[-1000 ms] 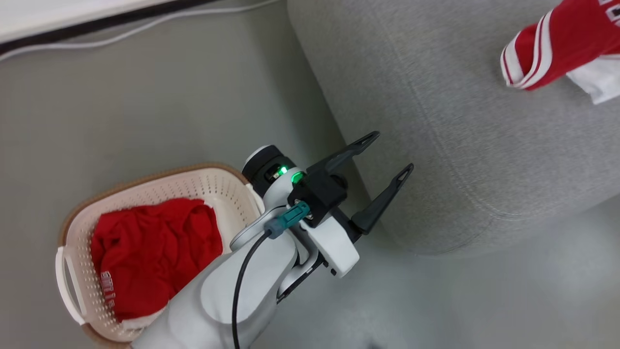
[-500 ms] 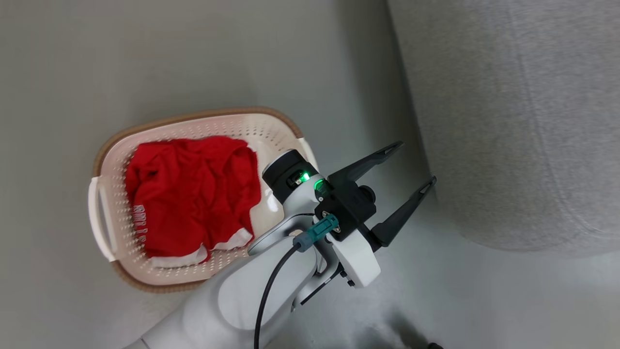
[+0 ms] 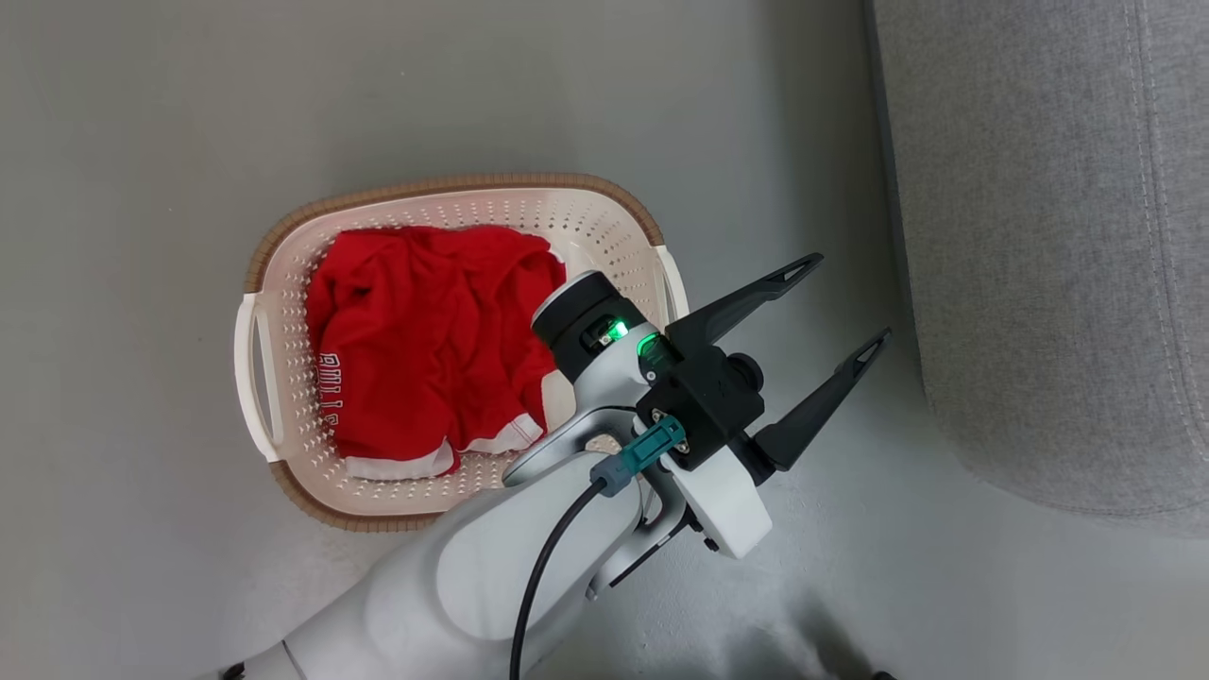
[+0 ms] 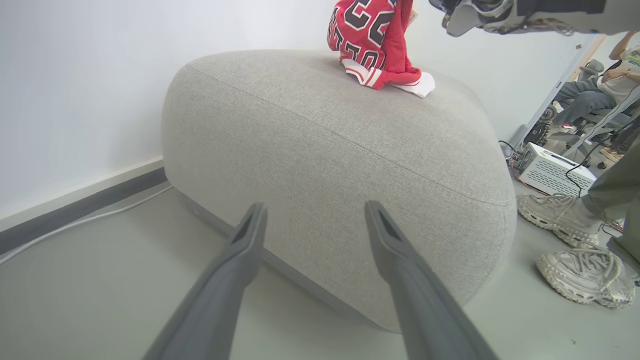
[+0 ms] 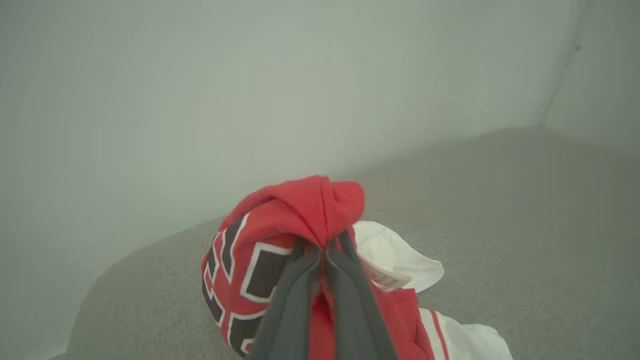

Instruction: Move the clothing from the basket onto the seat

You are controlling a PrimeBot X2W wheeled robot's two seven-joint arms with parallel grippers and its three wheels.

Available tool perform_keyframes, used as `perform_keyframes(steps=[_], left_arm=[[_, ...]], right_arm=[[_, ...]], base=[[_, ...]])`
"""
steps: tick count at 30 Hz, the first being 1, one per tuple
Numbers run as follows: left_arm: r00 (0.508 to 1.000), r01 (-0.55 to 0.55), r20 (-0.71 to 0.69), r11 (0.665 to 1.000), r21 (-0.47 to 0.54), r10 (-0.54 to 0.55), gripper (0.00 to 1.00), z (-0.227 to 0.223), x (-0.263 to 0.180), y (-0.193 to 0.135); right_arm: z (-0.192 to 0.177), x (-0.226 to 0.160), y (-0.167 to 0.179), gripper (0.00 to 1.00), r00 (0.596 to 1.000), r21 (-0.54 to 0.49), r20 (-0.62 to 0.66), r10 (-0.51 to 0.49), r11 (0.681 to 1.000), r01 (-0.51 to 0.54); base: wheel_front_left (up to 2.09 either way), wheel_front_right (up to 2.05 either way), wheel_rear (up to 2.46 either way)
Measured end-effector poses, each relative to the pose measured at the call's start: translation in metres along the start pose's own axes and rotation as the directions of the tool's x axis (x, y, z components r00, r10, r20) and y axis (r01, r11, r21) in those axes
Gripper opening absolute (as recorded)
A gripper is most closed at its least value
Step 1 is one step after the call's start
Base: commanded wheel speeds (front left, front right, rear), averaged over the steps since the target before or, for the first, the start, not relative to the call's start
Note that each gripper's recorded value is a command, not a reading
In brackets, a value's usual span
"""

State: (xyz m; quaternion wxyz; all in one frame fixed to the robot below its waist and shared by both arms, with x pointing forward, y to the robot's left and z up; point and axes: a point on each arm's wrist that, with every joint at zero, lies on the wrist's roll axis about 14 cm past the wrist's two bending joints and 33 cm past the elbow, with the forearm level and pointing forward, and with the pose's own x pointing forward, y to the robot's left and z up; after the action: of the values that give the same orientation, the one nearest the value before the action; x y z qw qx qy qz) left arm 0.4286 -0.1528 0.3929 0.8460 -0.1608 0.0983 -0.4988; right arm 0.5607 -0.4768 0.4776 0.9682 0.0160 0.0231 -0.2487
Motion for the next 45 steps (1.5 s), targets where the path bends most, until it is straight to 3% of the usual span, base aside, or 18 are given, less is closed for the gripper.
perform_keyframes(steps=[7,8,10,21,31,38,45], left_arm=[[1.0,0.004,0.03,0.999,0.034,-0.005,1.0,0.019,0.002,-0.005],[0.999,0.003,0.034,0.999,0.036,-0.005,1.0,0.022,0.002,-0.006],[0.999,-0.001,0.043,0.999,0.045,-0.001,1.0,0.028,0.002,-0.007],[0.994,-0.063,0.089,0.995,0.074,0.056,1.0,0.059,-0.013,-0.012],[0.971,-0.207,0.139,0.975,0.084,0.194,1.0,0.086,-0.049,-0.004],[0.924,-0.354,0.194,0.929,0.105,0.33,1.0,0.107,-0.087,0.011],[0.839,-0.523,0.242,0.845,0.108,0.488,1.0,0.118,-0.138,0.029]], right_arm=[[-0.032,-0.029,-0.011,0.0,0.995,0.017,-0.104,-0.007,1.0,0.008],[-0.035,-0.034,-0.013,0.23,0.993,0.028,-0.115,-0.011,1.0,0.014],[-0.042,-0.043,-0.014,1.0,0.99,0.036,-0.14,-0.007,0.999,0.012],[-0.046,-0.084,0.007,1.0,0.978,0.06,-0.176,0.108,0.993,-0.099],[-0.007,-0.11,0.057,1.0,0.957,0.1,-0.064,0.285,0.955,-0.278],[0.015,-0.141,0.111,1.0,0.897,0.105,0.011,0.443,0.891,-0.441],[0.032,-0.178,0.149,1.0,0.829,0.113,0.064,0.555,0.822,-0.559]], base=[[0.0,0.0,0.0],[0.0,0.0,0.0],[0.0,0.0,0.0],[0.0,0.0,0.0],[0.0,0.0,0.0],[0.0,0.0,0.0],[0.0,0.0,0.0]])
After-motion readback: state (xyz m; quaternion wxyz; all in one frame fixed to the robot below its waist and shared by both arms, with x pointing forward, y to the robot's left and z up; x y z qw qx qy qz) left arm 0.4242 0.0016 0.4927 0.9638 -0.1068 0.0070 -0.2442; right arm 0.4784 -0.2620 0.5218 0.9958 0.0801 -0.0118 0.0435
